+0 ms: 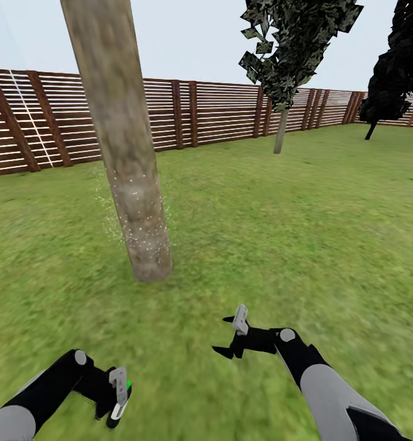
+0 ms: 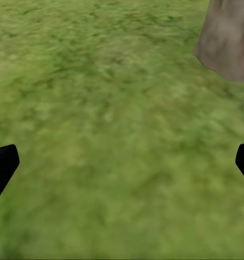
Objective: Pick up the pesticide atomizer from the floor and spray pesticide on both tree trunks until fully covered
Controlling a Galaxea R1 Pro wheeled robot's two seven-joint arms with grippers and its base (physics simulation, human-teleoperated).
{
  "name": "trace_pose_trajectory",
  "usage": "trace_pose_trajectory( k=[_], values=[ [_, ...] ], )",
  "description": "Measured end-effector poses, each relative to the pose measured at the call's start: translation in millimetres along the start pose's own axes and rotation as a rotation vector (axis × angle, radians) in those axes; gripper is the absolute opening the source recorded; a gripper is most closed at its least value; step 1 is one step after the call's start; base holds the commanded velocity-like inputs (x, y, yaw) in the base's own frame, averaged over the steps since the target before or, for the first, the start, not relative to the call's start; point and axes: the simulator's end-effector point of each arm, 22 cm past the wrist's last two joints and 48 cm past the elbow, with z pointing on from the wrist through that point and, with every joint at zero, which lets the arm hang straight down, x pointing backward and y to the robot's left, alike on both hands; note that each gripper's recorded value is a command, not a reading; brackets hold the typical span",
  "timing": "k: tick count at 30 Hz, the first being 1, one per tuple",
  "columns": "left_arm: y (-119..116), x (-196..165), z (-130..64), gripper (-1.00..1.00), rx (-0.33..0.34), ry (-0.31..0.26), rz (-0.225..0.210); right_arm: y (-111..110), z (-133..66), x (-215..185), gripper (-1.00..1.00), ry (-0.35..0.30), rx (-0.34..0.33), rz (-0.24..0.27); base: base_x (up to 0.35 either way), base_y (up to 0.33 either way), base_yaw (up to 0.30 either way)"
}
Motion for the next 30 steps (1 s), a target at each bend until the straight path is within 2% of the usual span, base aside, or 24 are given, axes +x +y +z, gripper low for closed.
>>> trace_pose_trajectory(
  k=[6,7,8,9,11,12,15,21,22,30],
  values=[
    [12,-24,0.4,-1.0,-0.031,-0.017,-0.002,2,1.3,0,1.0,0.0,-0.006,0.001,0.0,0.0,0.0],
    [27,-62,4.5,-1.0,-0.075,-0.049,0.014,4,2.3,-1,1.0,0.0,-0.01,0.001,0.0,0.0,0.0],
    [24,-108,5.4,-1.0,-0.082,-0.119,0.052,4,2.0,-1,1.0,0.0,-0.014,0.0,0.0,0.0,0.0],
    [23,-105,7.8,-1.0,-0.081,-0.108,0.05,11,1.7,-1,1.0,0.0,-0.045,0.0,0.0,0.0,0.0],
    [14,-126,15.4,-1.0,-0.069,-0.133,0.064,31,-1.5,0,1.0,0.001,-0.139,-0.002,0.0,0.0,0.0],
    [14,-131,15.1,-1.0,-0.07,-0.138,0.069,34,-1.9,-1,1.0,0.001,-0.153,-0.003,0.0,0.0,0.0],
    [24,-142,7.1,-1.0,-0.086,-0.143,0.072,35,0.0,-7,1.0,-0.006,-0.16,-0.016,0.0,0.0,0.0],
    [24,-146,5.6,-1.0,-0.083,-0.153,0.072,33,-0.3,-10,1.0,-0.004,-0.162,-0.035,0.0,0.0,0.0],
    [22,-148,6.7,-1.0,-0.078,-0.159,0.077,32,-0.6,-11,-1.0,-0.004,-0.16,-0.037,0.0,0.0,0.0],
    [0,-182,20.0,-1.0,-0.04,-0.195,0.113,26,-1.9,-16,-1.0,-0.005,-0.148,-0.056,0.0,0.0,0.0]
  ],
)
